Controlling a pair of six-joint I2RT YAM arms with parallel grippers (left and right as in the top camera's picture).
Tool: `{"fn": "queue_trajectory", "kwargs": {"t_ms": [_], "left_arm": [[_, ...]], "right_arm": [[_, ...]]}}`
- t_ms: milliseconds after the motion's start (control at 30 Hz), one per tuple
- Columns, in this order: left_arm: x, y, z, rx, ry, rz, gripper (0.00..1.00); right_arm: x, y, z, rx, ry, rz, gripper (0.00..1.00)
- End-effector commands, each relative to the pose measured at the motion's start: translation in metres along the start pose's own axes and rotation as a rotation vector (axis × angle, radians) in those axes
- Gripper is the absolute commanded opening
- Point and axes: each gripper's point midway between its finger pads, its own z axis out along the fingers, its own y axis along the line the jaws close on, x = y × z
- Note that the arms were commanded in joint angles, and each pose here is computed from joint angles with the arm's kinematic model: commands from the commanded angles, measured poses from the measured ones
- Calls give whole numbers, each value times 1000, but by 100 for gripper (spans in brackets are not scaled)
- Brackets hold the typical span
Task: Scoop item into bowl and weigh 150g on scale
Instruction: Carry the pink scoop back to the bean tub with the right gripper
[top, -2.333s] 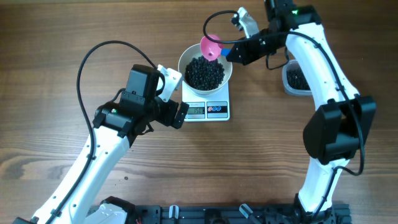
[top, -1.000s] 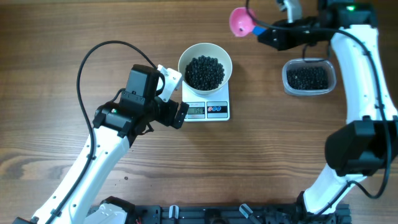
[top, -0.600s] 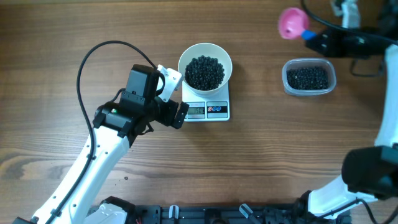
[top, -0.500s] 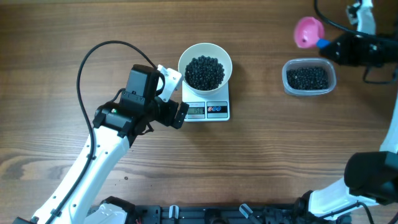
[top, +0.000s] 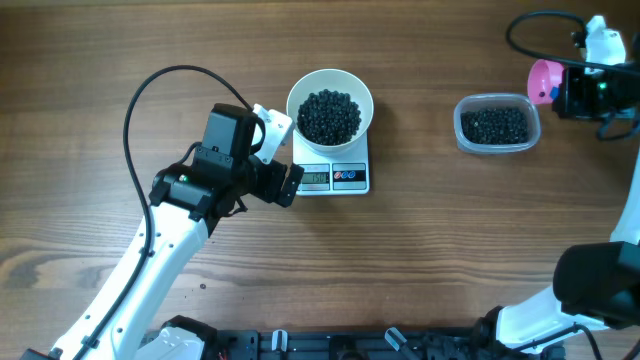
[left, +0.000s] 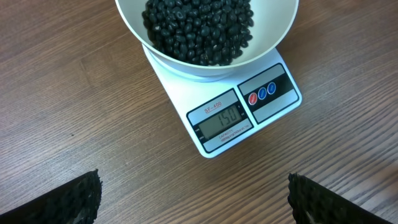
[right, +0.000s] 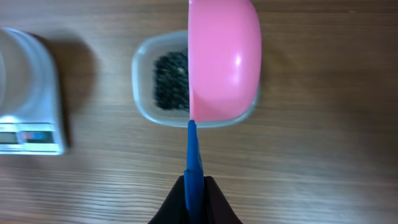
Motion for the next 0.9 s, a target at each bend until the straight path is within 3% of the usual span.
{"fn": "queue_trajectory", "kwargs": {"t_ms": [0,167,400,567,867], "left_arm": [[1,3,-2,-10,-5,8,100],[1,3,-2,-10,-5,8,100],[1,3,-2,-10,-5,8,100],[1,3,-2,-10,-5,8,100],[1,3,-2,-10,-5,8,100]], "right_arm": [[0,-5,0,190,41,-67,4],[-4,2,0,407,99,-198,4],[-3,9,5,471,133,-253,4],[0,10,10,460,139,-230,4],[-22,47,25,241,20,-219,4]]}}
